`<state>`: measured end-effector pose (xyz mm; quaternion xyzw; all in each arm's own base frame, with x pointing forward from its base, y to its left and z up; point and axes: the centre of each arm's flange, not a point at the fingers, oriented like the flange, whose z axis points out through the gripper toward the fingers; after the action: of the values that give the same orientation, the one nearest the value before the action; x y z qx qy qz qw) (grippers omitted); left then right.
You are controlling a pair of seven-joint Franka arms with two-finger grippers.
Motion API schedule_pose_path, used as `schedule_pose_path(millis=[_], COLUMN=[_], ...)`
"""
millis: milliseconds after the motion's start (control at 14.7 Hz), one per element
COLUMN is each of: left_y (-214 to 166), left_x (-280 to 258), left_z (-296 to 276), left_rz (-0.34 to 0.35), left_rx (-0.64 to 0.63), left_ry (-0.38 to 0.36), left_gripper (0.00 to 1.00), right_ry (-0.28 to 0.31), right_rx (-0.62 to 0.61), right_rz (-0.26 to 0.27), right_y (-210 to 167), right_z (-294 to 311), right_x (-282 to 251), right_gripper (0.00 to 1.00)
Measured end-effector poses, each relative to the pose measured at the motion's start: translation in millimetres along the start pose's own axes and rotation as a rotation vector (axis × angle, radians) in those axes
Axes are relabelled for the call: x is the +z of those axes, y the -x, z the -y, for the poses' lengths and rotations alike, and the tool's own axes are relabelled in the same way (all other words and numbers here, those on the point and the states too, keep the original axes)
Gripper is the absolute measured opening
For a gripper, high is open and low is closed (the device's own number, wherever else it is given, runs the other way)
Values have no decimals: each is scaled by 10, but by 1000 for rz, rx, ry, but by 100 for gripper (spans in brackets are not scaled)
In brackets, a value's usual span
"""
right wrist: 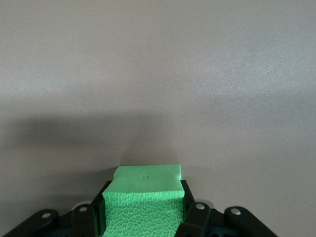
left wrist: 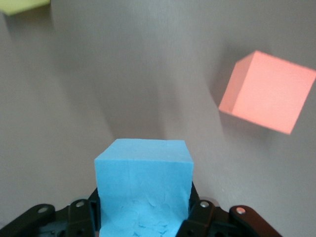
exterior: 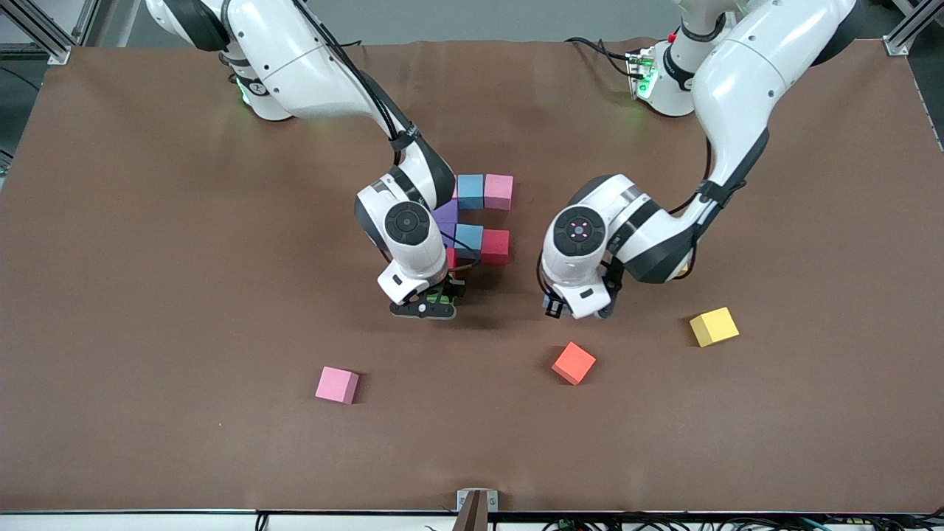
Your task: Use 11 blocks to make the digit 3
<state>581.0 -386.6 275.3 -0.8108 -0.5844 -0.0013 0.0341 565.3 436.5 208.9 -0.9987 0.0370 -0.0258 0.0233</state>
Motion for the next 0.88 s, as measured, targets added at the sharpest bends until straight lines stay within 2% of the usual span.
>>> schedule_pose_path(millis=[339, 475, 611, 746, 814, 882], left_y=[96, 69, 53, 54, 53, 53], left_x=[90, 96, 115, 129, 131, 133], left_z=[-93, -130, -152, -161, -163, -164], left_rz=[-6, 2, 7, 11, 12, 13], left_rx=[-74, -82, -86, -87, -88, -88], left_ry=[10, 26, 32, 32, 32, 32], left_gripper=[61, 61, 61, 61, 61, 61], right_ry=[1, 1, 9, 11, 11, 11], right_rx=[0, 0, 1, 2, 2, 2], right_rz=[1, 1, 9, 11, 11, 11], right_y=[0, 0, 11, 14, 15, 14], right_z=[-2, -3, -21, -34, -34, -34], right_x=[0, 1, 26, 40, 41, 41], right_gripper=[56, 59, 75, 96, 100, 100])
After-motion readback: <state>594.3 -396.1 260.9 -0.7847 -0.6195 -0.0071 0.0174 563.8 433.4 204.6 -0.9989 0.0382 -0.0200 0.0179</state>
